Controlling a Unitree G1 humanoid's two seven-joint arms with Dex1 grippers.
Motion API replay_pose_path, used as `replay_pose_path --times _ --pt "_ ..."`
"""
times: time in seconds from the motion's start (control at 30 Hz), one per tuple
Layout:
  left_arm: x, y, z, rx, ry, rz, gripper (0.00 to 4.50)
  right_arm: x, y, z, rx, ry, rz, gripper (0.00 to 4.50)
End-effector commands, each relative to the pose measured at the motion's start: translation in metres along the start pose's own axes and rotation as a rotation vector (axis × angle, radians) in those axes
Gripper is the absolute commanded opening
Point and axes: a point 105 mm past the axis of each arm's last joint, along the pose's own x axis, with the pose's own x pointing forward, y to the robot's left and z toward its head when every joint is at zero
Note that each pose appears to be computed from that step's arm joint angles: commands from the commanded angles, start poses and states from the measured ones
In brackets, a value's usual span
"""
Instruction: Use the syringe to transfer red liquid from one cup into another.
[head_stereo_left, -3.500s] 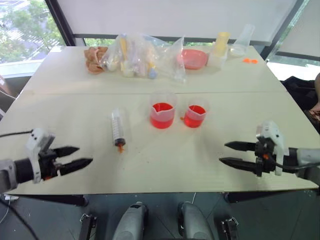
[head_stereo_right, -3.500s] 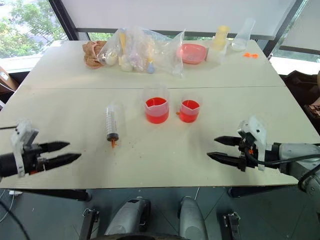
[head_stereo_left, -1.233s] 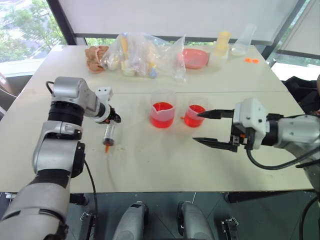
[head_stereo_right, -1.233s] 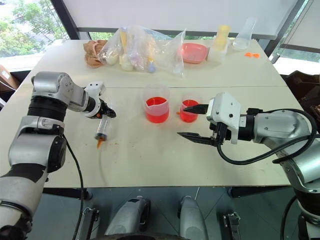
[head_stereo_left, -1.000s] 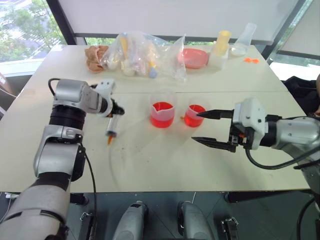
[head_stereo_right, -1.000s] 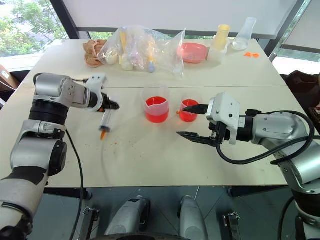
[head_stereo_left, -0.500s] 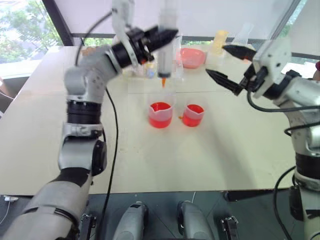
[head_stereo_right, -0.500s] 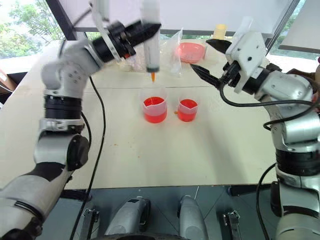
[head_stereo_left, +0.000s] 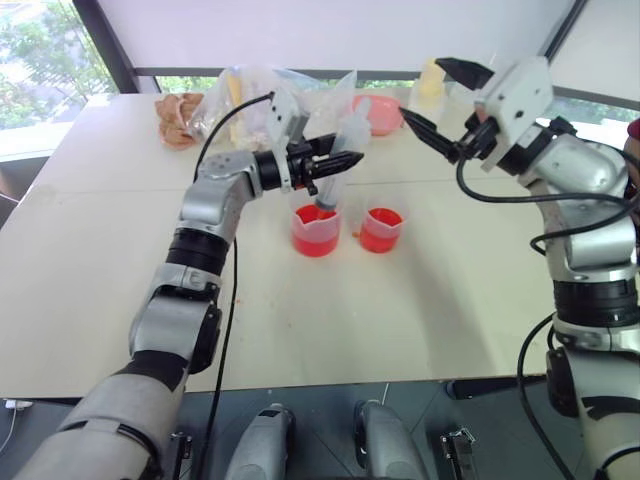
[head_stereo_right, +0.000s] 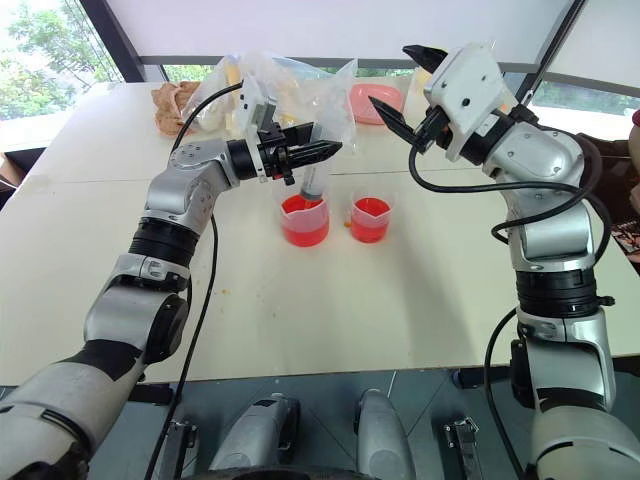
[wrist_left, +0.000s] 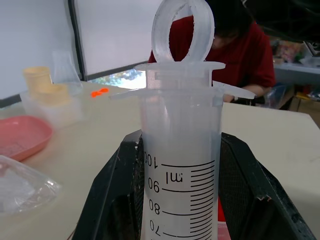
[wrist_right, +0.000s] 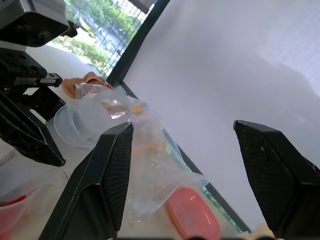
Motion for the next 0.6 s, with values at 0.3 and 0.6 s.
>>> replay_pose_path --times 0.3,0.6 --pt "-0.002 -0.019 0.006 0.038 -0.042 -0.068 1.46 0.028 0.009 -0.002 -0.016 -0.062 0.042 3.33" --pt "-0.008 -0.018 -0.005 0.045 -0.016 -0.027 1.46 0.039 0.024 -0.004 0.029 -0.112 0.096 2.56"
